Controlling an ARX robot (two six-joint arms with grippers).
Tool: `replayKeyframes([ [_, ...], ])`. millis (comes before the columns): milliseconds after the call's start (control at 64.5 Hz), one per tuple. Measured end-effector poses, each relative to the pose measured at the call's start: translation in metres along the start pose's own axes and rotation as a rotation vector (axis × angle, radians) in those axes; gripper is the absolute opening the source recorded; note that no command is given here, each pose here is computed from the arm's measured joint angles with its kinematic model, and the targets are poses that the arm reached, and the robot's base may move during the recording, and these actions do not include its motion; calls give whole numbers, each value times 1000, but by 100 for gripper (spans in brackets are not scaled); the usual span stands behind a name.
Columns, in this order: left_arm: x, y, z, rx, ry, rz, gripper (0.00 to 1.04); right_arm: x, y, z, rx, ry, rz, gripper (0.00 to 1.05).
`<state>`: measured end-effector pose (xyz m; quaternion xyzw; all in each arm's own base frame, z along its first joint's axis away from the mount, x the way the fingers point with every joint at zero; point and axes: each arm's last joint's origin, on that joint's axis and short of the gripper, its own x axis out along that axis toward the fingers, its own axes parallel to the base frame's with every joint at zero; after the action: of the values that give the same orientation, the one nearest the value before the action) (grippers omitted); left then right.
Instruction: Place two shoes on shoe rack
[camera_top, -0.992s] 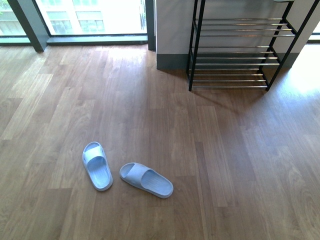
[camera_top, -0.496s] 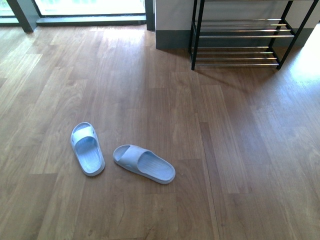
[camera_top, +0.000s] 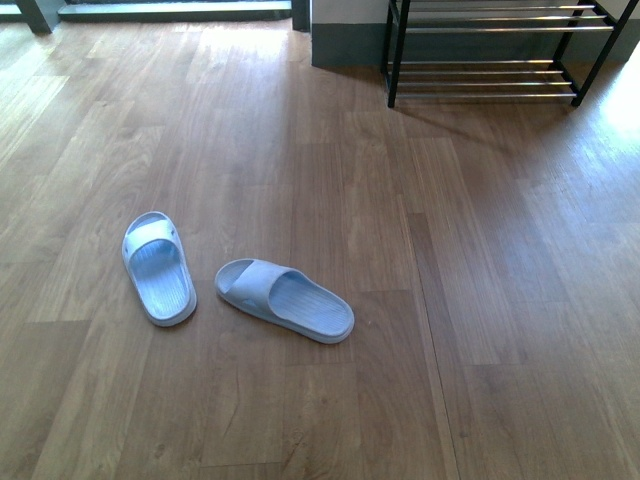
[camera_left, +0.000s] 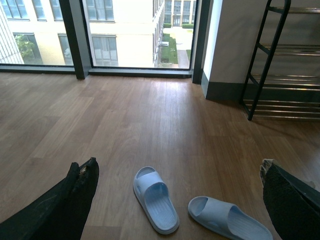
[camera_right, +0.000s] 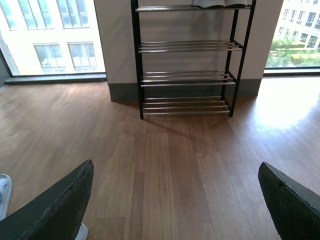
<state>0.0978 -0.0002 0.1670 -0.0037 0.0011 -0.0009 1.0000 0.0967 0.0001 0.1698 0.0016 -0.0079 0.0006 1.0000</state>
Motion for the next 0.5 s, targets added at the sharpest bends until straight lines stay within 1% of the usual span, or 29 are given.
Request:
replayKeyframes([
  [496,0,0,0,0,0,1,95,0,0,0,0,0,0,96],
])
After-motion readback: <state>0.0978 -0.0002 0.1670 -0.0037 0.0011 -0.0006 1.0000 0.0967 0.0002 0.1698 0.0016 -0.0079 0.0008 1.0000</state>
